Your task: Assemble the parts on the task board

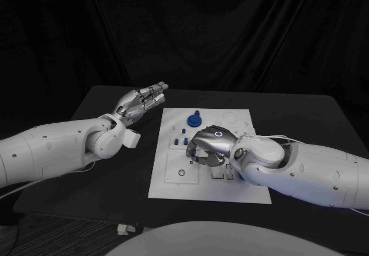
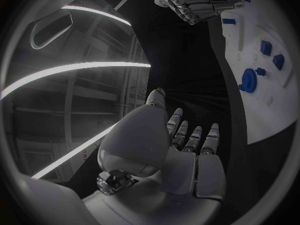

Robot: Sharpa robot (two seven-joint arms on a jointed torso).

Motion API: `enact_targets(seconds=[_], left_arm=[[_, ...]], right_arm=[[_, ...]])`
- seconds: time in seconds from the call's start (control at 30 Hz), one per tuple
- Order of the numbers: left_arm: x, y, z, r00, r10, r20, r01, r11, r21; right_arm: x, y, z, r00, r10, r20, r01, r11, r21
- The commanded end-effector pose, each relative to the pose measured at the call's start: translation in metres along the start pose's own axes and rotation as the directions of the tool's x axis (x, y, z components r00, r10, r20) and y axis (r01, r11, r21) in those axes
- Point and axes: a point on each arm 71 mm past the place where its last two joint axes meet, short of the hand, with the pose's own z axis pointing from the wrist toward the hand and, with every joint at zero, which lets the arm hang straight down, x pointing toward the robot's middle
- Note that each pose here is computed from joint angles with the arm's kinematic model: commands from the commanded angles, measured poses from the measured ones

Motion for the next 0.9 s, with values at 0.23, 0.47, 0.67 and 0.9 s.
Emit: enact_targets(seconds=[0.23,0.47,0.67,0.9], left_arm=[[0.002,-0.0041,-0.0023,1.0,-0.021,-0.009,0.022,0.995,0.096],[0.0022,-0.0014,-0.0044,1.0,-0.024,-0.008,0.025,0.996,0.089],[0.0022,0.0006,-0.0057,1.0,-0.026,-0.007,0.026,0.996,0.084],[0.0019,0.0024,-0.0069,1.0,-0.027,-0.006,0.027,0.996,0.08]], right_arm=[[0.0064,-0.0005,0.0031,1.0,-0.011,-0.016,0.012,1.0,0.013],[0.0078,0.0004,0.0046,1.0,-0.01,-0.016,0.01,1.0,0.012],[0.0092,0.0011,0.0059,1.0,-0.008,-0.018,0.008,1.0,0.01],[0.0126,0.0015,0.0058,0.999,-0.004,-0.035,0.005,1.0,0.013]])
